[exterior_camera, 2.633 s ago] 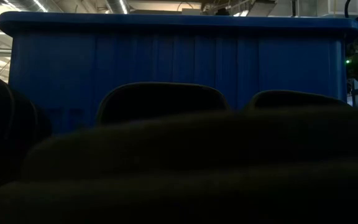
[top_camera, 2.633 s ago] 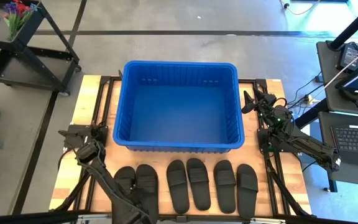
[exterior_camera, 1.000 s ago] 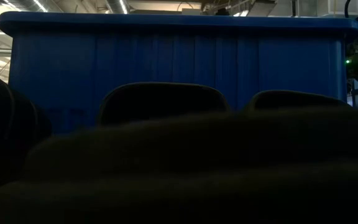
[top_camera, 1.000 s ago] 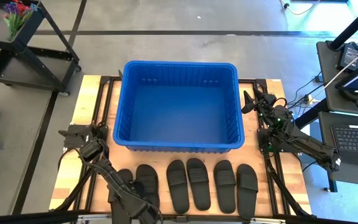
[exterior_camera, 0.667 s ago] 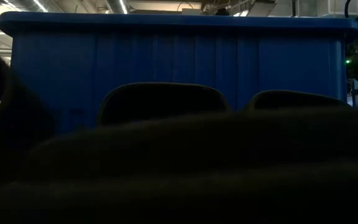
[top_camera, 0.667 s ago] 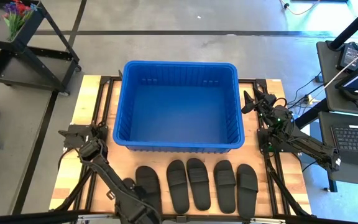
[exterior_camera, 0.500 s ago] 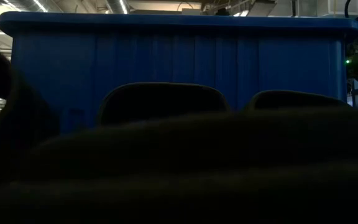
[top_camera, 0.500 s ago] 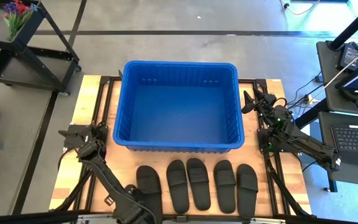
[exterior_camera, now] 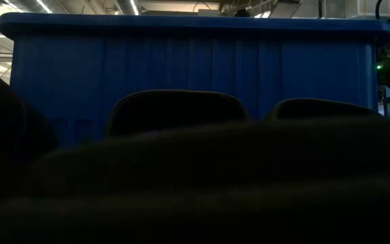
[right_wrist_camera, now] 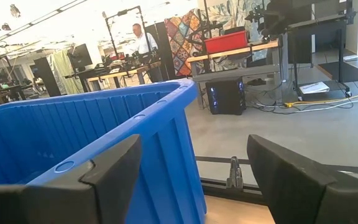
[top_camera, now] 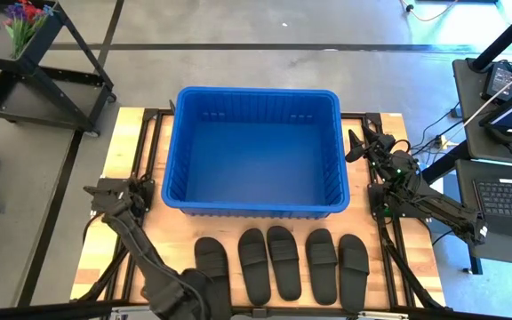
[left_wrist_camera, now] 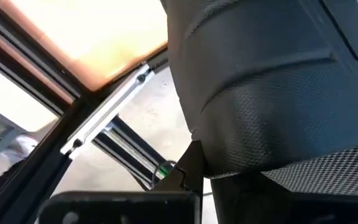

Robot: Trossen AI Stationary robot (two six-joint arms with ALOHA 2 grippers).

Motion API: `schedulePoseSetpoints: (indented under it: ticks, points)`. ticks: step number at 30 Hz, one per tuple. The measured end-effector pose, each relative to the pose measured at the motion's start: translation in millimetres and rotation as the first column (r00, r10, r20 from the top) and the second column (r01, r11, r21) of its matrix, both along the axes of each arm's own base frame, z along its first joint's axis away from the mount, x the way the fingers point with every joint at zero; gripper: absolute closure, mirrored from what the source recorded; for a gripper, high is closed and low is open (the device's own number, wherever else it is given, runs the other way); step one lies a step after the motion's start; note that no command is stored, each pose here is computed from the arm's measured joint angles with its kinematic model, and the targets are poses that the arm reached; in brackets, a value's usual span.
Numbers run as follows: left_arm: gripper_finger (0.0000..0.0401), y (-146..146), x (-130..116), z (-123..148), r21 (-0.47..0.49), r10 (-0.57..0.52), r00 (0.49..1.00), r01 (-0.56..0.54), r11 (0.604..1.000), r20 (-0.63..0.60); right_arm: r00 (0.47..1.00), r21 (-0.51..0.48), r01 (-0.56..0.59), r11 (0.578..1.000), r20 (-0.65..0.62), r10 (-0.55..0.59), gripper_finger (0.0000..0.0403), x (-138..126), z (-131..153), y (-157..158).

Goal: Pick and place slides into bin
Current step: Put the black slide into the blue bin

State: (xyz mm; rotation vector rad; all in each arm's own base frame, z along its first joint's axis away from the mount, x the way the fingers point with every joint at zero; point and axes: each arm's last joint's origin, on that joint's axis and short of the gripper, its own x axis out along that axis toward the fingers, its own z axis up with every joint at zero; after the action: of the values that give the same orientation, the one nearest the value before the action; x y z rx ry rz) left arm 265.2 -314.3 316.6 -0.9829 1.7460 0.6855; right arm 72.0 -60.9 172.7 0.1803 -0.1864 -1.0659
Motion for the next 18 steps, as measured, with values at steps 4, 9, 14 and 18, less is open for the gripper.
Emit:
schedulePoseSetpoints:
  ticks: [4,9,14,18]
  points:
    - [0.0396,11,-9,24,-0.042,0.034,0.999,-0.033,0.999,0.029,1.000,-0.002,0.000,1.000,-0.004,0.000,0.0109,0,0,0]
    - [0.0396,32,-24,60,-0.077,0.079,0.989,-0.070,0.995,0.129,1.000,-0.013,0.001,1.000,-0.024,-0.001,0.0109,0,0,0]
    - [0.0397,58,-33,90,-0.051,0.108,0.941,-0.097,0.994,0.320,1.000,-0.013,0.001,1.000,-0.023,-0.001,0.0109,0,0,0]
    - [0.0397,77,-44,111,-0.050,0.110,0.898,-0.098,0.994,0.425,1.000,-0.013,0.001,1.000,-0.025,-0.002,0.0109,0,0,0]
